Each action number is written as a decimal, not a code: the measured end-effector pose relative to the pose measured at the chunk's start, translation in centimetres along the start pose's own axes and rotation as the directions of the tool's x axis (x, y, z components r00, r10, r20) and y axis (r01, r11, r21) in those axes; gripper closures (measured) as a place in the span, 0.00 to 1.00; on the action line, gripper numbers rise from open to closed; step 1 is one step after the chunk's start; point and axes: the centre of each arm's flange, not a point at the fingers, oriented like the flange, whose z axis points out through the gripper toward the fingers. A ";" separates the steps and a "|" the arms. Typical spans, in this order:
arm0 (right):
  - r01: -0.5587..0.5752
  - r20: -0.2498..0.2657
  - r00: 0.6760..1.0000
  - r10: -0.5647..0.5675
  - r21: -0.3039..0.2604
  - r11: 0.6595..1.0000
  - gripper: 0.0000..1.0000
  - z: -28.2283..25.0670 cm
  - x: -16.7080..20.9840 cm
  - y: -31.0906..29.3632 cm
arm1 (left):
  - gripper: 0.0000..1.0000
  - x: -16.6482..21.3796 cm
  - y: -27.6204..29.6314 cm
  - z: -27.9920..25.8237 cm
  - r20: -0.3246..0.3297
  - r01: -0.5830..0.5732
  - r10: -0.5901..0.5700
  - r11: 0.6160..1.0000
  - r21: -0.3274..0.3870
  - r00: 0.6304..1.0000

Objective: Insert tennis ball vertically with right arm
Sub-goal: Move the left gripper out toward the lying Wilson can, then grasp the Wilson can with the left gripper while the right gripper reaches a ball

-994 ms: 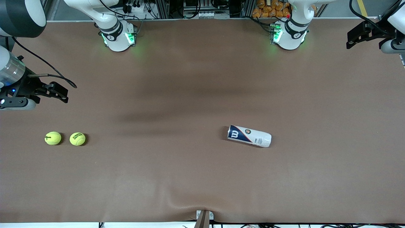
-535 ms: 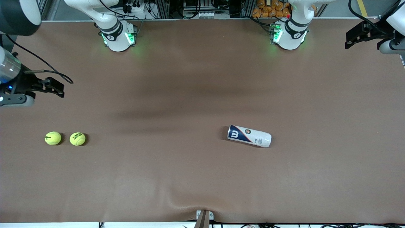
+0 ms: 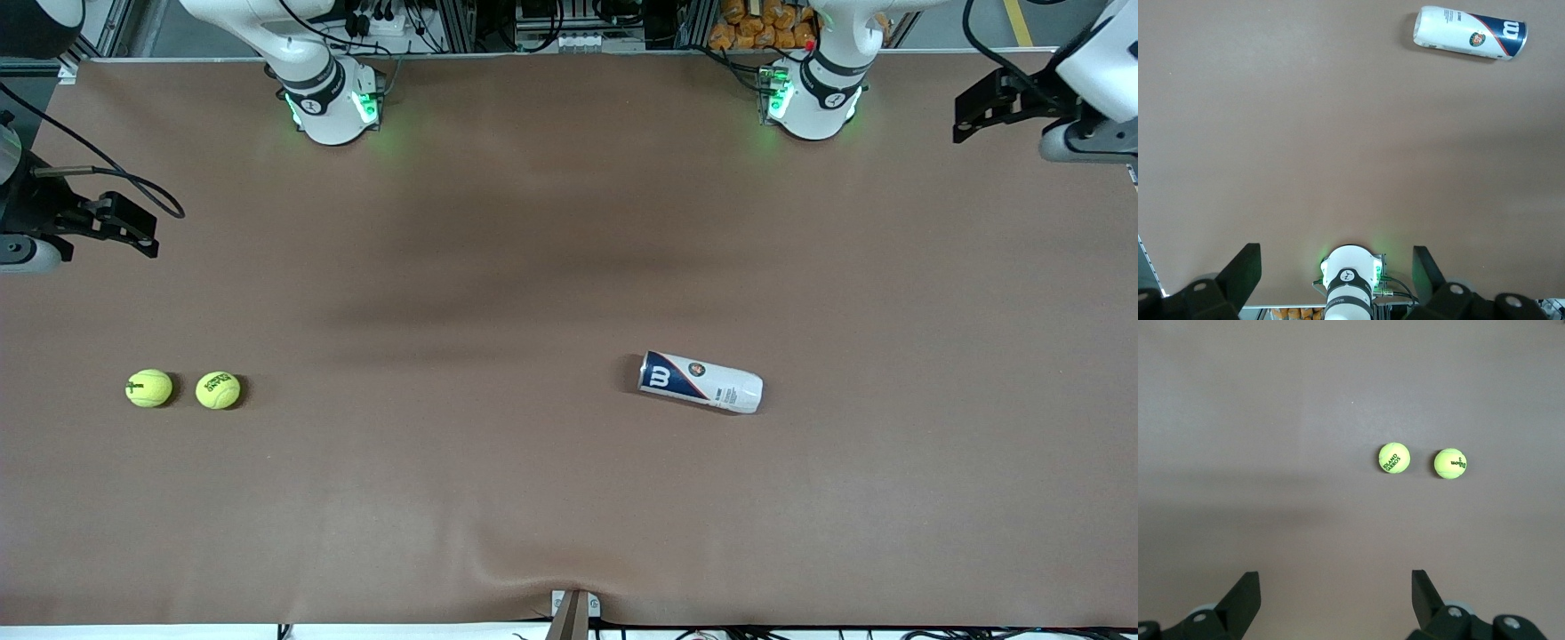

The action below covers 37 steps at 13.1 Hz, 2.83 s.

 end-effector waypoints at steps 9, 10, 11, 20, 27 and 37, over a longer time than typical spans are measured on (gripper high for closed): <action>-0.010 -0.014 1.000 0.010 -0.001 1.000 0.00 3.0 1.0 1.4 | 0.00 4.3 6.6 5.6 0.120 -0.131 0.128 0.991 0.013 0.984; -0.013 -0.022 1.000 0.013 -0.002 1.000 0.00 3.5 1.1 1.9 | 0.00 5.2 8.4 6.9 0.139 -0.162 0.157 0.987 0.022 0.978; -0.013 -0.031 0.999 0.013 -0.002 1.000 0.00 4.1 1.3 2.3 | 0.00 6.0 10.1 8.3 0.154 -0.191 0.184 0.981 0.030 0.971; -0.013 -0.141 0.990 0.010 -0.017 1.000 0.00 17.2 3.2 6.7 | 0.00 15.7 19.9 22.9 0.175 -0.537 0.517 0.838 0.095 0.838; -0.005 -0.165 0.986 0.001 -0.025 1.000 0.00 26.6 3.6 9.1 | 0.00 18.8 27.8 34.4 0.286 -0.850 0.802 0.470 0.240 0.524; -0.007 -0.212 0.977 0.001 -0.032 0.999 0.00 39.5 3.3 10.6 | 0.00 22.0 29.9 44.8 0.243 -0.929 0.935 0.172 0.327 0.258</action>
